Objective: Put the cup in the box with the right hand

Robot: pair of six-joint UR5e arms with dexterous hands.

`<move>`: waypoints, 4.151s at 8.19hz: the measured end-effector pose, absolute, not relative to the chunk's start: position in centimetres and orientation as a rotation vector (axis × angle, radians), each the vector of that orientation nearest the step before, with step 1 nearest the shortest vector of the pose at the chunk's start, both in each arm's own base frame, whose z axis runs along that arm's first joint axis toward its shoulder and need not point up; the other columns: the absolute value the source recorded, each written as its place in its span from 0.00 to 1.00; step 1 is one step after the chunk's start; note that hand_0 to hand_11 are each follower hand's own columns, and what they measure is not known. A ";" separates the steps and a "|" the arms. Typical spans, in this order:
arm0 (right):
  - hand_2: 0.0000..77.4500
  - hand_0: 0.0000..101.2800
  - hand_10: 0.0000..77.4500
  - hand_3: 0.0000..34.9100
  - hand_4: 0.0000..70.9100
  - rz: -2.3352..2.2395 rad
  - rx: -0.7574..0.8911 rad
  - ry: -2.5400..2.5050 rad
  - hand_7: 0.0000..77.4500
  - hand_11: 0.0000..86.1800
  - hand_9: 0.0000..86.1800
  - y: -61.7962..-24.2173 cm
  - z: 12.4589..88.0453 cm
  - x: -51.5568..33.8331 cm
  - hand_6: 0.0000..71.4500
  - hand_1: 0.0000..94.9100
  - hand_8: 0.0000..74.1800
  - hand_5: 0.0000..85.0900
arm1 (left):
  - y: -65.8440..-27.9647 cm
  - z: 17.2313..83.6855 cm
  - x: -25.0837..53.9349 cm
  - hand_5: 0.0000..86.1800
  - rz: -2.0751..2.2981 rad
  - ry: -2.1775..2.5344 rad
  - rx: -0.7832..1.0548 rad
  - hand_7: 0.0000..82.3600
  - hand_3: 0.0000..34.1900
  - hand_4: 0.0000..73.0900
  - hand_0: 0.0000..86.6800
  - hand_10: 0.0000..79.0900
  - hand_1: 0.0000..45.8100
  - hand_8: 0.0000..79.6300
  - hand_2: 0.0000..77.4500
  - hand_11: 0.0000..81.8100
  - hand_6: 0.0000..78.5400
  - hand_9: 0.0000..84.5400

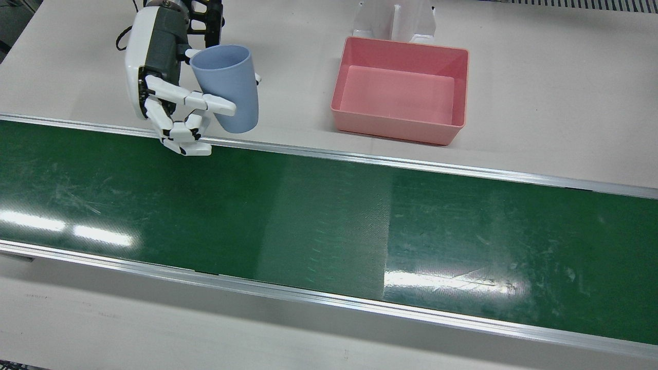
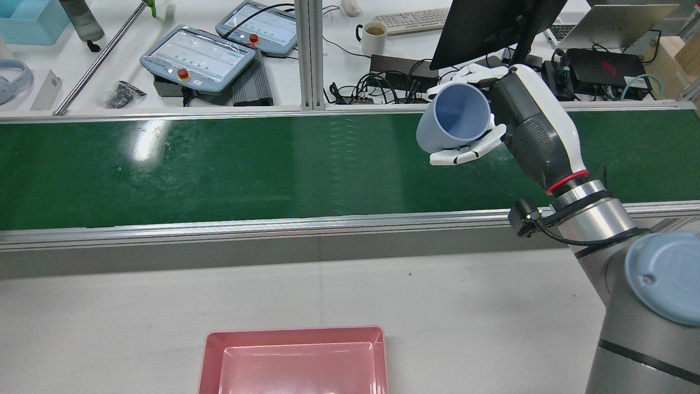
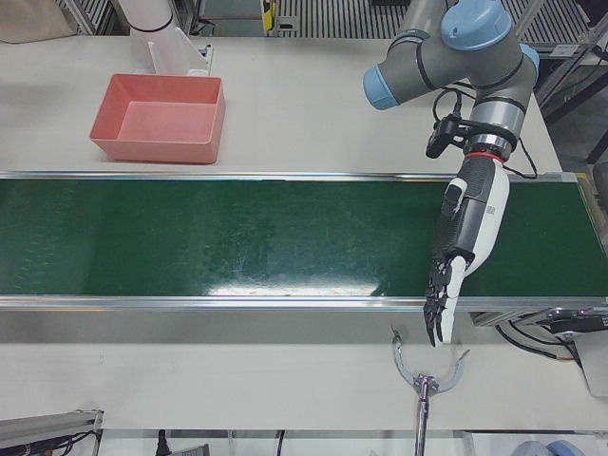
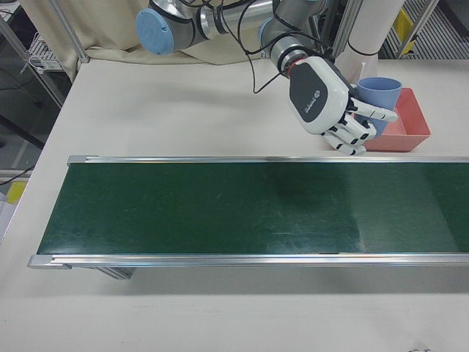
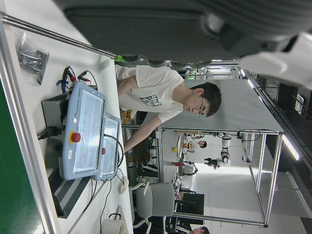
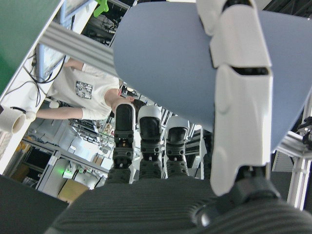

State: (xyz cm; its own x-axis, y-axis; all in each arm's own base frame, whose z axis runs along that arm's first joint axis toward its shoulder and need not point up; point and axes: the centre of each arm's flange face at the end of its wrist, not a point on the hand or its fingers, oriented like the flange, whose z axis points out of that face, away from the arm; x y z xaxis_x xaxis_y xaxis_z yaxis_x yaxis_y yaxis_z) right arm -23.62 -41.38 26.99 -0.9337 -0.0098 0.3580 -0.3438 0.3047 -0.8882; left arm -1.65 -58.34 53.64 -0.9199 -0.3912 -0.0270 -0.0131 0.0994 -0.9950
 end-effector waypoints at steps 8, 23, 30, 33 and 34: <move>0.28 0.69 0.45 0.03 0.70 1.166 0.021 -2.145 0.91 0.59 0.81 -28.9 25.5 -38.0 0.53 0.08 0.64 0.11 | -58.4 53.6 -1.6 0.00 -1.892 2.097 -0.401 0.00 0.00 0.00 0.00 0.00 0.01 0.00 0.01 0.00 0.00 0.01; 0.01 0.45 0.00 0.00 0.73 1.222 0.024 -2.132 0.59 0.01 0.22 -26.0 26.2 -37.0 0.12 0.01 0.09 0.01 | -58.4 53.6 -1.6 0.00 -1.893 2.096 -0.401 0.00 0.00 0.00 0.00 0.00 0.01 0.00 0.01 0.00 0.00 0.01; 0.01 0.55 0.00 0.00 0.69 1.602 0.152 -2.132 0.57 0.01 0.22 -41.5 35.4 -9.5 0.14 0.09 0.11 0.04 | -58.3 53.6 -1.7 0.00 -1.893 2.096 -0.401 0.00 0.00 0.00 0.00 0.00 0.01 0.00 0.01 0.00 0.00 0.00; 0.01 0.53 0.01 0.00 0.64 1.817 0.200 -2.103 0.51 0.01 0.22 -47.0 45.2 4.1 0.12 0.06 0.10 0.04 | -58.3 53.6 -1.6 0.00 -1.892 2.097 -0.401 0.00 0.00 0.00 0.00 0.00 0.01 0.00 0.01 0.00 0.00 0.01; 0.01 0.53 0.02 0.00 0.72 1.888 0.243 -2.110 0.71 0.06 0.25 -47.4 49.0 8.1 0.17 0.06 0.11 0.03 | -58.3 53.6 -1.7 0.00 -1.892 2.097 -0.401 0.00 0.00 0.00 0.00 0.00 0.01 0.00 0.01 0.00 0.00 0.01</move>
